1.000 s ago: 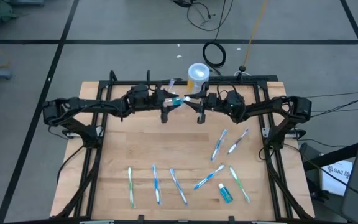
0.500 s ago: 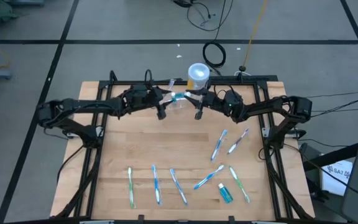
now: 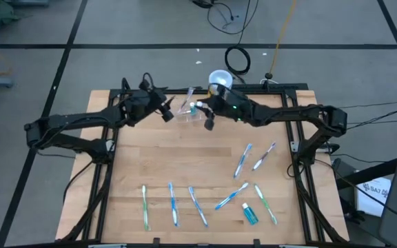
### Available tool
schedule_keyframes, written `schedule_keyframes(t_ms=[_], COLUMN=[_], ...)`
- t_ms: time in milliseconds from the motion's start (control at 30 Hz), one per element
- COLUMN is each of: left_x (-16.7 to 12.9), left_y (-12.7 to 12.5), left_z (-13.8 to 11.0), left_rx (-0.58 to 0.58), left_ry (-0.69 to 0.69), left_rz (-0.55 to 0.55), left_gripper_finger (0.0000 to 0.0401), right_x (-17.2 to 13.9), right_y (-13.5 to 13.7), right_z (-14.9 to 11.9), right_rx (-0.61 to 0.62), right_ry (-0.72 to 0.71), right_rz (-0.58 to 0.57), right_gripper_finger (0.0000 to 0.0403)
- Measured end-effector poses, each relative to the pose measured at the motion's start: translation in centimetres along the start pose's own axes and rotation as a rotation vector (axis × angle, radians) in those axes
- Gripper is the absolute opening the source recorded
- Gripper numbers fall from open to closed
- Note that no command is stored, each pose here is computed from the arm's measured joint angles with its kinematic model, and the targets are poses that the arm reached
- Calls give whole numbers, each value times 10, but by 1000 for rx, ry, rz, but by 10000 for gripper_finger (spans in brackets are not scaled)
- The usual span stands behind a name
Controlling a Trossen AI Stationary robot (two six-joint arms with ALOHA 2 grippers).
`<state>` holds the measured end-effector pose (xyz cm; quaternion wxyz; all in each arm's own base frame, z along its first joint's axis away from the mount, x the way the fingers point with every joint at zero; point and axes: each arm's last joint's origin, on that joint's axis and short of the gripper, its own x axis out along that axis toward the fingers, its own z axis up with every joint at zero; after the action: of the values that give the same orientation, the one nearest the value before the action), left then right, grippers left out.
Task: Pick & Place toothbrushing station
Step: Put the top blue mouthwash into the middle section of the transparent organizer
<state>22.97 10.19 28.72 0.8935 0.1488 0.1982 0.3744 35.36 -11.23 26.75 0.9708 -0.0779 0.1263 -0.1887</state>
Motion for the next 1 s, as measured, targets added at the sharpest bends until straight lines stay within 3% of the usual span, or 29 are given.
schedule_keyframes(t_ms=[100, 233, 367, 1000], left_x=[-7, -7, -6, -3], left_y=[4, 4, 4, 0], left_z=[0, -2, -1, -4], left_rx=[-32, -32, -31, -20], left_ry=[15, 29, 23, 41], left_rz=[9, 6, 7, -9], left_gripper_finger=[214, 214, 214, 214], right_x=[13, 32, 44, 48], right_y=[3, 7, 8, -2], right_z=[-9, -18, -27, -32], right_rx=[-4, 0, -20, 84], right_ry=[55, -7, 59, 123], right_rz=[-76, -49, -65, -80], right_gripper_finger=[95, 95, 95, 96])
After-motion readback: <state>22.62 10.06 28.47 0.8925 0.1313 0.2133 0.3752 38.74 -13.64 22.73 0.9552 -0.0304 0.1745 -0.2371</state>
